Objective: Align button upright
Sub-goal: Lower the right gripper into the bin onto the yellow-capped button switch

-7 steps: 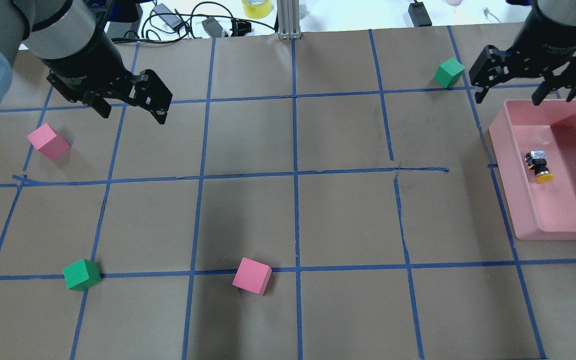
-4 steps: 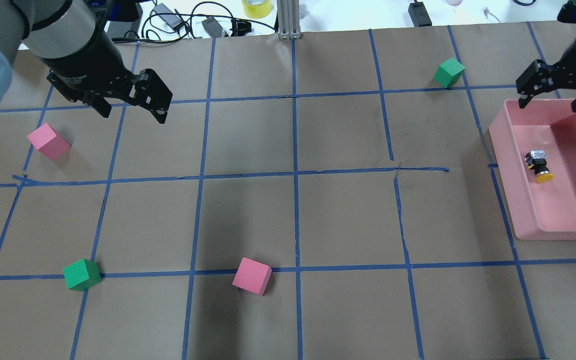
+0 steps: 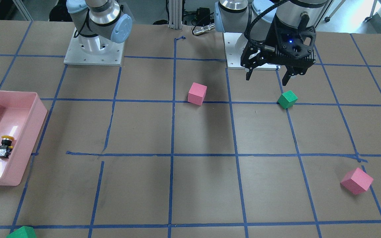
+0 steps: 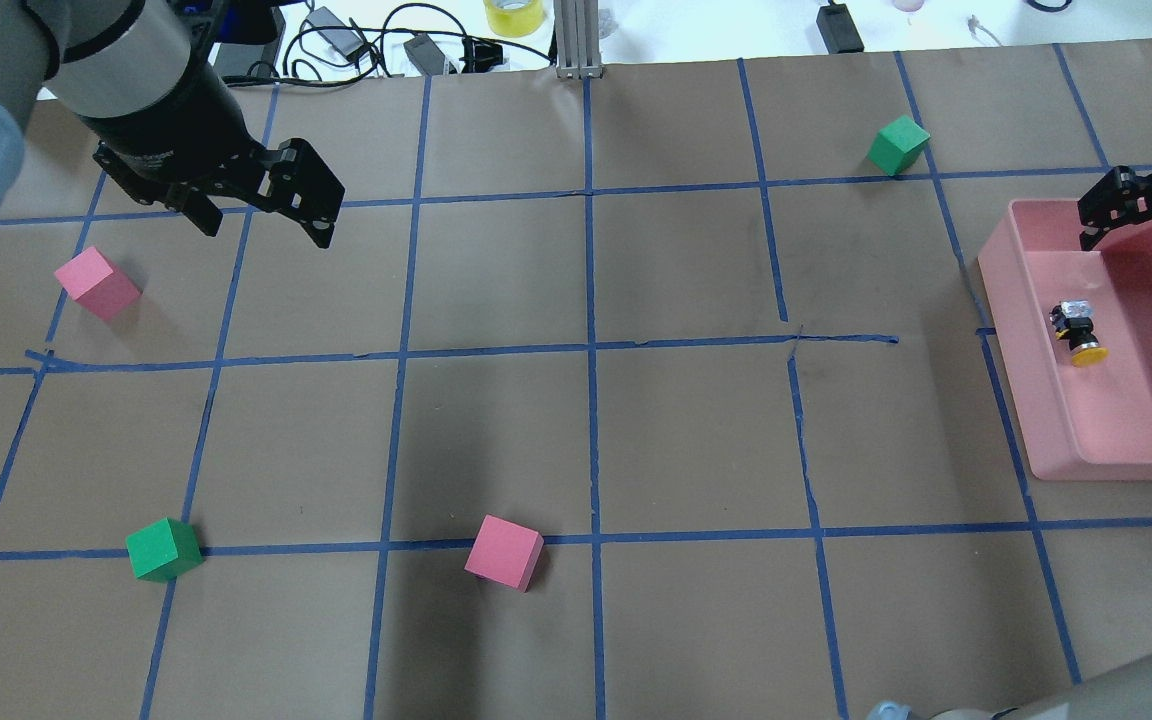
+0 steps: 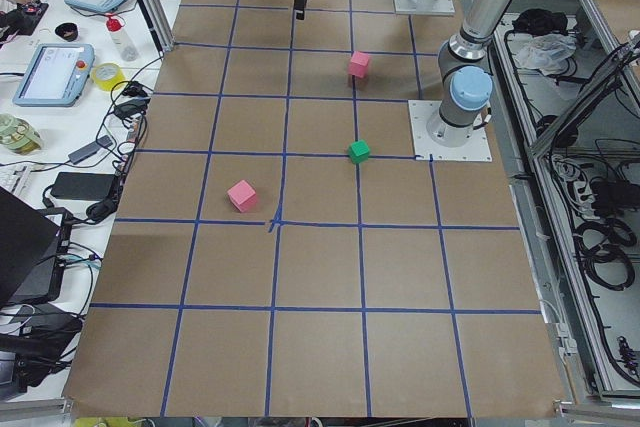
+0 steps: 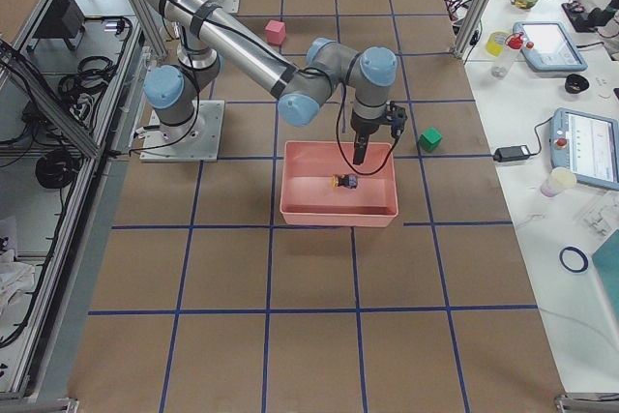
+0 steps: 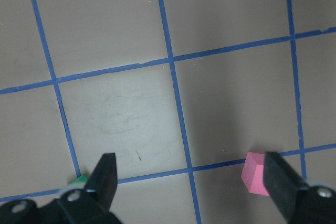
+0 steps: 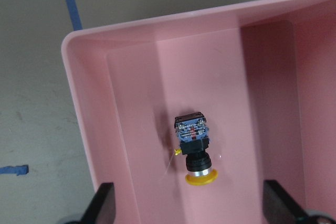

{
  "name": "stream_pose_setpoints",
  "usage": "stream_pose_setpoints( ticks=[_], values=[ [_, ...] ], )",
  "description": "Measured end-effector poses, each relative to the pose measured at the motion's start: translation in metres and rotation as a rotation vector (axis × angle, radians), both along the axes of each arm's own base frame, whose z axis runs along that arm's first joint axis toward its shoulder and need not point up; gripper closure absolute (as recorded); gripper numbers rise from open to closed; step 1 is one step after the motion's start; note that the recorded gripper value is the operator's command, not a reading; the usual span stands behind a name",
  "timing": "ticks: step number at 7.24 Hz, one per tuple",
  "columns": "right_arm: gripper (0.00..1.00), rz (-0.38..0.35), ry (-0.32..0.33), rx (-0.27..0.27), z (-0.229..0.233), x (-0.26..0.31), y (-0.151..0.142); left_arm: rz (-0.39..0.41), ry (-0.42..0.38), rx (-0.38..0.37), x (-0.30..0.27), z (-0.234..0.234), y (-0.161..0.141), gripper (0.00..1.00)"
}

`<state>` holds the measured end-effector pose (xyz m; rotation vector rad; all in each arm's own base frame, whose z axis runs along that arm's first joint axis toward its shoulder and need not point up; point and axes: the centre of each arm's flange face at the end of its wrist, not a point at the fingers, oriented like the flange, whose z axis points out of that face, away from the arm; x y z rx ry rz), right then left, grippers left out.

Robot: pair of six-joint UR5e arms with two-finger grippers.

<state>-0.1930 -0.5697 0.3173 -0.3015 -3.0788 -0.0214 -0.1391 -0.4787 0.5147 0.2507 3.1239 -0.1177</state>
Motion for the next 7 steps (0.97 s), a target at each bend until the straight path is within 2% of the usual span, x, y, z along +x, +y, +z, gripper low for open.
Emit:
stream_pose_setpoints(
  ticks=[1,2,4,7],
  values=[
    [0.00,-0.001,0.017,0.017,-0.013,-0.006,-0.003,0.000,0.000,-0.001,0.000,0.000,0.000,0.00],
    [0.05,0.000,0.039,0.040,-0.027,-0.012,-0.006,0.000,0.000,0.000,0.000,0.000,0.000,0.00],
    [0.02,-0.003,0.043,0.080,-0.054,-0.018,-0.008,-0.002,0.000,0.000,0.000,0.000,0.000,0.00],
    [0.01,-0.009,0.025,0.154,-0.094,-0.030,0.022,-0.001,0.000,0.000,0.000,0.000,0.000,0.00]
  ],
)
